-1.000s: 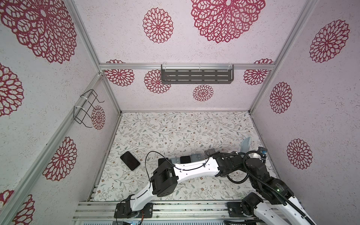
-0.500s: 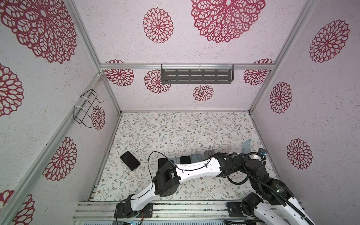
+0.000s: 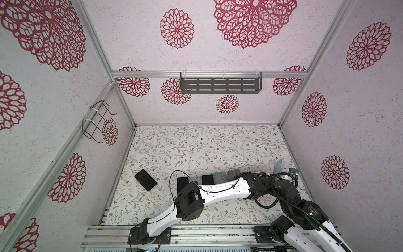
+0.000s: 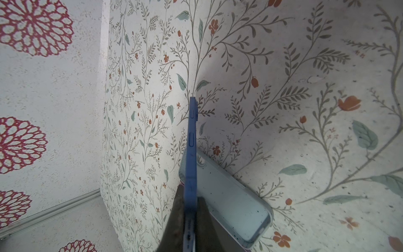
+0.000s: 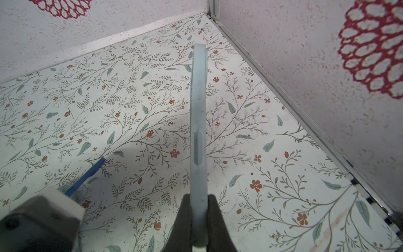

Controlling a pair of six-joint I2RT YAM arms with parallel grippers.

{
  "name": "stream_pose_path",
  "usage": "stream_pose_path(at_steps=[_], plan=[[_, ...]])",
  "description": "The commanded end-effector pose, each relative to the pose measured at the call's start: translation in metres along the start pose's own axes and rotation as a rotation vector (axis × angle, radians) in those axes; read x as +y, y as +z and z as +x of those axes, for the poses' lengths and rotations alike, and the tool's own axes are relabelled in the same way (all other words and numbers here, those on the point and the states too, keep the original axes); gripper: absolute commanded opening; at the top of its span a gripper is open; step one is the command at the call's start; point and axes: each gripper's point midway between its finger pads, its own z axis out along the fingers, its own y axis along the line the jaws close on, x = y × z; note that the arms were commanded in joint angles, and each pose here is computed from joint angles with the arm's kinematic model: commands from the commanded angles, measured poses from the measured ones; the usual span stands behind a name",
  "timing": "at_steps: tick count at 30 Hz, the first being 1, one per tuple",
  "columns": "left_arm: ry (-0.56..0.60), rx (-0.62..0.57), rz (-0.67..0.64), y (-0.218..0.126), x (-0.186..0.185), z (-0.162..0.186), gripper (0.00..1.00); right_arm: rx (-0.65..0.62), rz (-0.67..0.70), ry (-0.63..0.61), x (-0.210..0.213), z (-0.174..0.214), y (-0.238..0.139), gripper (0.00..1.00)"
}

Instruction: Take the phone out of the phone case

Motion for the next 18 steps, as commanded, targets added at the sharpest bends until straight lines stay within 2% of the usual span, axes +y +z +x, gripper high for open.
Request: stream_pose_path(at_steps=[1, 18], plan=[[0.104, 0.064, -0.061, 0.032, -0.044, 0.011, 0.00, -0.094, -0.290, 0.129, 0.055, -0.043, -0.024, 0.00], [0.193, 0.120, -0.053, 0.051, -0.076, 0.021, 0.00, -0.098, -0.282, 0.112, 0.057, -0.044, -0.021, 0.00]])
